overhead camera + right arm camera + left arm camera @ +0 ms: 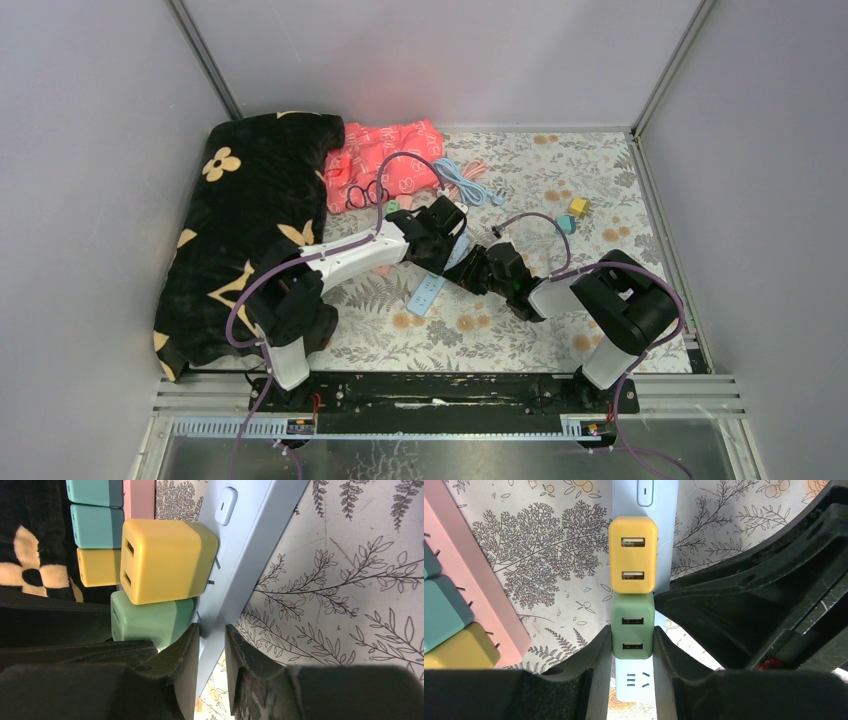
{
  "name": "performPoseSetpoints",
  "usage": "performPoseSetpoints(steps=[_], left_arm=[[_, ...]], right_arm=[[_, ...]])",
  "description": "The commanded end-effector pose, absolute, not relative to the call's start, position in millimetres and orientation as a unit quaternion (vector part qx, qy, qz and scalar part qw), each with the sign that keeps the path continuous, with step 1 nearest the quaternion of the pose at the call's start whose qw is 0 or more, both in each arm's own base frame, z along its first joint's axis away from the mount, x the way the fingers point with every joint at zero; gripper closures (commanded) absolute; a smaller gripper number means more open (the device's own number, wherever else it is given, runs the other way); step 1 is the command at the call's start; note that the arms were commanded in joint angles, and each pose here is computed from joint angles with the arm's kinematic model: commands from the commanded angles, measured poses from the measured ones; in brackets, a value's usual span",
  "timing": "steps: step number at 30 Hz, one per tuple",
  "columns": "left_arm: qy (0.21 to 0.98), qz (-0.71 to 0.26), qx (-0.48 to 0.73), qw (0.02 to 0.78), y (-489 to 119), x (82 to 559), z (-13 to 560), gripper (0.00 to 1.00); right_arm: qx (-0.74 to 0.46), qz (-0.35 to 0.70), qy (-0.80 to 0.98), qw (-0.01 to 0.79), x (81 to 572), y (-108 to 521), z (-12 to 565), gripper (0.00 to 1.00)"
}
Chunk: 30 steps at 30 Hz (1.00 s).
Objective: Insert the plug
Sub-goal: Insert the plug into the socket.
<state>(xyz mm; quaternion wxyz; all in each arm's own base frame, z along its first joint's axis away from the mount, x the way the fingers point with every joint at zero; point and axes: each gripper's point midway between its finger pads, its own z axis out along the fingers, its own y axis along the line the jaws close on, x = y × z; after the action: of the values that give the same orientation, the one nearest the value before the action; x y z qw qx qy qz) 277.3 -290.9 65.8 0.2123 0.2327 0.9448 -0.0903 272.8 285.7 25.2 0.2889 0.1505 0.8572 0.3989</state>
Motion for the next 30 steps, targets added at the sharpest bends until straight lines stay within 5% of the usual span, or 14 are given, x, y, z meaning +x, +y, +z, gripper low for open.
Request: performPoseSetpoints(steps=[1,30], left_arm=[[0.957,-0.072,0.241,0.147,-283.2,252.9,15.4,1.0],[0.967,-0.067,0.222,0.105,-272.3,236.3,-20.8,1.0]], right_arm=[[0.165,0.355,0.879,0.274,262.5,265.8,1.4,0.71],[0.152,0.366,0.88,0.262,261.0,273.2,0.4,0.71]])
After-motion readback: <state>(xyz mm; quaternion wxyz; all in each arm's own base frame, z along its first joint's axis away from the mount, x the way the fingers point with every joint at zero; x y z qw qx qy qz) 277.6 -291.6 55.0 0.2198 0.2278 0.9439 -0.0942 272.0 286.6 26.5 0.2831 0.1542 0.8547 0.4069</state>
